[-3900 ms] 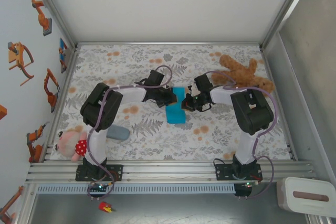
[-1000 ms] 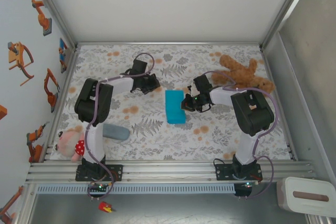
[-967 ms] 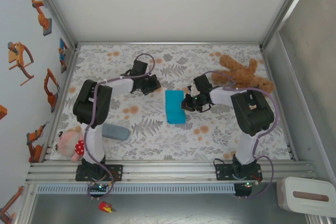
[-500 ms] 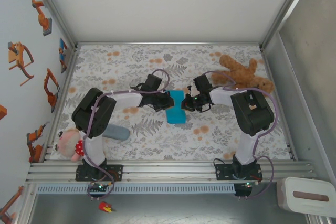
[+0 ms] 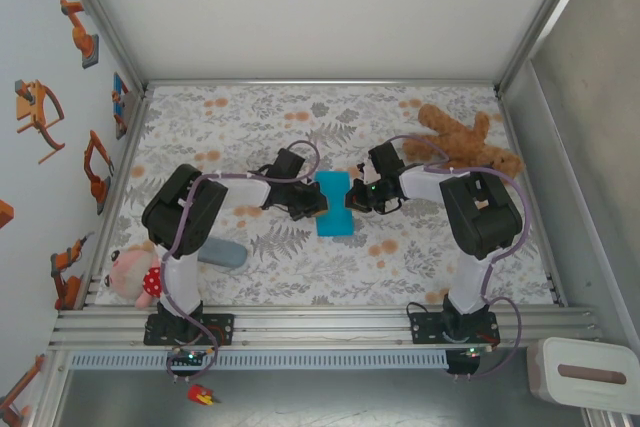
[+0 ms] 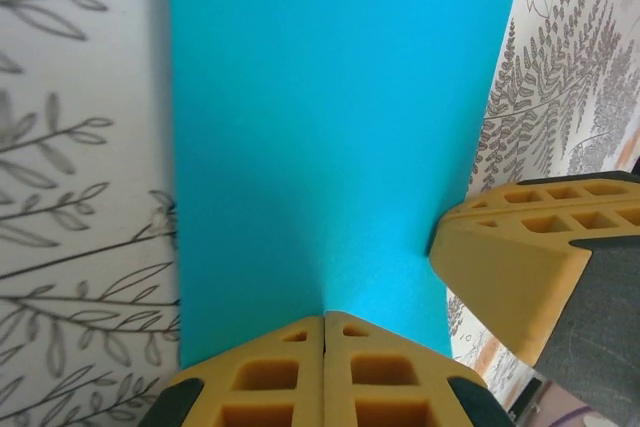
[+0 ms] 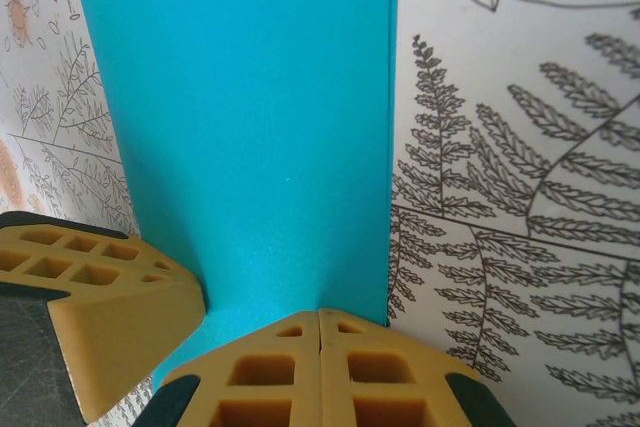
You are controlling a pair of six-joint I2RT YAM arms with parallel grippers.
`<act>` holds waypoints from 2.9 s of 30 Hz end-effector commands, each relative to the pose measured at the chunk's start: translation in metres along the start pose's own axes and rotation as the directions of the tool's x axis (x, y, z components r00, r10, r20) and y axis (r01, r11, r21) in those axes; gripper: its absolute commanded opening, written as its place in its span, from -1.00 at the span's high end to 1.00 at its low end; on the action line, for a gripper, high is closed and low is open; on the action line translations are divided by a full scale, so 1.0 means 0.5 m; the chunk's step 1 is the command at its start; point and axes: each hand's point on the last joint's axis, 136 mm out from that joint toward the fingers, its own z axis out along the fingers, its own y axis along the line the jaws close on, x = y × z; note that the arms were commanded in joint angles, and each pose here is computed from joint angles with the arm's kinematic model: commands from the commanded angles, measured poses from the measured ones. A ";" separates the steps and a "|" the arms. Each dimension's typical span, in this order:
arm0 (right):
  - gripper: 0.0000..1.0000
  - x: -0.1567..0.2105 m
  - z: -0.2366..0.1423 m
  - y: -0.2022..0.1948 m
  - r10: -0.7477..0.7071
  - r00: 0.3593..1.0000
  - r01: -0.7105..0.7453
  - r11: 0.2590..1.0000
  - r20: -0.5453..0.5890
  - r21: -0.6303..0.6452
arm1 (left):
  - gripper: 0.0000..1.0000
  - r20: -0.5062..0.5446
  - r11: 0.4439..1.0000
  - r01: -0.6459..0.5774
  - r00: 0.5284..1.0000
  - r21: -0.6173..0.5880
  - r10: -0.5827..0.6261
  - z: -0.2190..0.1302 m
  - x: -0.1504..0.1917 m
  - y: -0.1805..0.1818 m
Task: Fold a paper plane with a square sheet of paper (pick it up from the middle)
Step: First fold the square sheet of paper in half at the center of the table, then fold the triangle a second time at the center of the table.
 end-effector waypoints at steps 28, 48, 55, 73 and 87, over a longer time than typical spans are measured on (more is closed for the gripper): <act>1.00 0.156 0.005 -0.284 0.207 0.971 -0.113 0.840 -0.122 0.531 | 0.99 -0.057 0.989 0.098 0.993 -0.111 -0.105 -0.027 0.093 0.090; 1.00 0.151 0.000 -0.281 0.201 0.974 -0.117 0.841 -0.105 0.528 | 0.99 -0.072 0.999 -0.018 0.997 -0.028 0.015 -0.008 0.086 -0.029; 1.00 0.152 0.002 -0.285 0.202 0.973 -0.115 0.837 -0.108 0.534 | 0.99 -0.092 0.991 0.029 0.995 -0.127 -0.041 -0.006 0.127 0.061; 1.00 0.041 -0.028 -0.108 0.075 0.997 -0.063 0.964 -0.035 0.258 | 0.89 0.141 0.993 -0.071 0.986 -0.094 0.084 -0.142 0.085 -0.005; 0.16 -0.068 -0.201 0.074 -0.022 0.943 0.014 1.000 0.331 0.026 | 0.26 0.197 0.989 -0.118 0.976 0.091 0.098 -0.087 -0.037 -0.120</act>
